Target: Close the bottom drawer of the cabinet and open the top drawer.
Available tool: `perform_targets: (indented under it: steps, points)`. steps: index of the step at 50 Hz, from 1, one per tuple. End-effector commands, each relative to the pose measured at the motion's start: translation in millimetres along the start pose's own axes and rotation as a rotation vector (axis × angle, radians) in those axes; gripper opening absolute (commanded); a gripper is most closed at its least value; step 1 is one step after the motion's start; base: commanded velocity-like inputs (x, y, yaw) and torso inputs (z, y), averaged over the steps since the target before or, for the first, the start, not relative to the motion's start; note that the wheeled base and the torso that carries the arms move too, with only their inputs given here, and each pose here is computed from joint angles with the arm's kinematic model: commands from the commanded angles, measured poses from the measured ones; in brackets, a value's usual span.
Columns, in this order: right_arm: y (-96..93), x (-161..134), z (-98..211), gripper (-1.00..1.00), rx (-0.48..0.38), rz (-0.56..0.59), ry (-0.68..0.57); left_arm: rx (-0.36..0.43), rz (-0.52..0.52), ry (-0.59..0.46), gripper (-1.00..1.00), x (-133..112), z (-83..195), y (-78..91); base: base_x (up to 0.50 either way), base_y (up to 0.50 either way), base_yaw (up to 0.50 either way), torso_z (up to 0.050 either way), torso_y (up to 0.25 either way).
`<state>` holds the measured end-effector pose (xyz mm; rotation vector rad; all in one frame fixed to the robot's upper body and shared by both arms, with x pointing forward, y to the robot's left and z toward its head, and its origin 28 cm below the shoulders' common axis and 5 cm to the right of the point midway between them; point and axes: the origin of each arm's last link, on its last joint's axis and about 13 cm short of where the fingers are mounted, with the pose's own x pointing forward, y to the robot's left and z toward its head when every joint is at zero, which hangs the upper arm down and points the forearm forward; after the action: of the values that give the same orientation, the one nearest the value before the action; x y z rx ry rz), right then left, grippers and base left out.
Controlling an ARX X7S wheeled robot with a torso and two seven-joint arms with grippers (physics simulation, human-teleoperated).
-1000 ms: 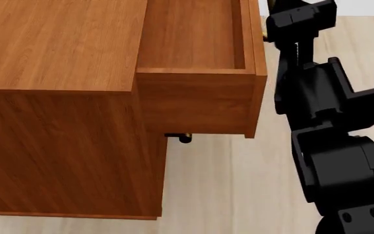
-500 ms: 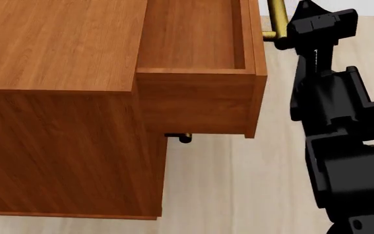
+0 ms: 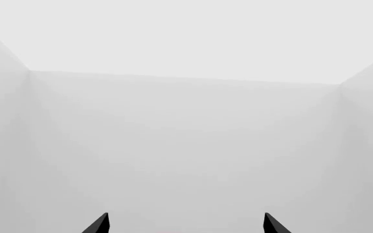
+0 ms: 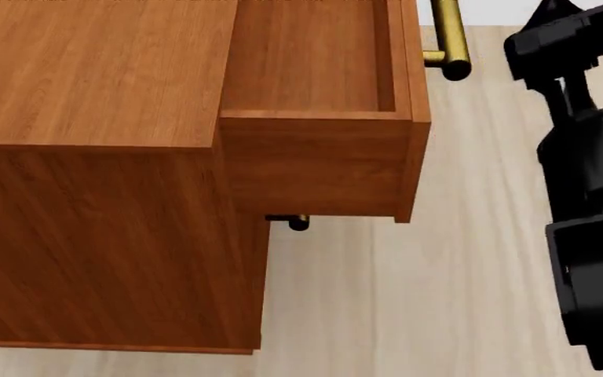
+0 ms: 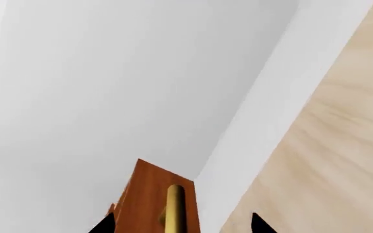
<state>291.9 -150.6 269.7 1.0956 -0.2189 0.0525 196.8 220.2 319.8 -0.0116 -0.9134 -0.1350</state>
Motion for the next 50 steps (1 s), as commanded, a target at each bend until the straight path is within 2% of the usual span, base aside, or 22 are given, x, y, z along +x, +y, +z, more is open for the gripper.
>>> perform_targets:
  steps: [1,3,6,12,20,27,33,35,43,50]
  points:
    - [9.8,-2,16,1.00,-0.330,-0.050,-0.053,-0.001,-0.003,0.001,1.00,-1,0,-1.0,0.00,0.00,0.00,0.000,0.000]
    - [13.0,-2,20,1.00,-0.429,-0.059,-0.060,-0.002,-0.004,0.001,1.00,-1,-1,-1.2,0.00,0.00,0.00,0.000,0.000]
    - [18.0,-1,24,1.00,-0.522,-0.060,-0.060,-0.002,-0.005,0.001,1.00,-1,-1,-1.5,0.00,0.00,0.00,0.000,0.000]
    - [23.6,1,31,1.00,-0.596,-0.060,-0.059,-0.001,-0.005,0.002,1.00,-1,-1,-1.3,0.00,0.00,0.00,0.000,0.000]
    - [36.2,5,34,1.00,-0.799,-0.025,-0.032,0.000,-0.004,0.001,1.00,-1,0,-1.0,0.00,0.00,0.00,0.000,0.000]
    - [52.5,8,37,1.00,-0.907,0.048,0.023,-0.001,-0.005,-0.001,1.00,0,1,-1.3,0.00,0.00,0.00,0.000,0.000]
    - [63.1,11,36,1.00,-1.047,0.101,0.070,-0.002,-0.004,-0.001,1.00,0,1,-0.9,0.00,0.00,0.00,0.000,0.000]
    - [65.7,12,37,1.00,-1.049,0.105,0.072,-0.002,-0.004,-0.002,1.00,0,1,-0.7,0.00,0.00,0.00,0.000,0.000]
    - [86.0,11,40,1.00,-1.234,0.146,0.077,-0.002,-0.004,0.000,1.00,-1,0,-0.1,0.00,0.00,0.00,0.000,0.000]
    - [97.2,10,44,1.00,-1.286,0.166,0.095,-0.003,-0.005,0.001,1.00,-1,0,-0.8,0.00,0.00,0.00,0.000,0.000]
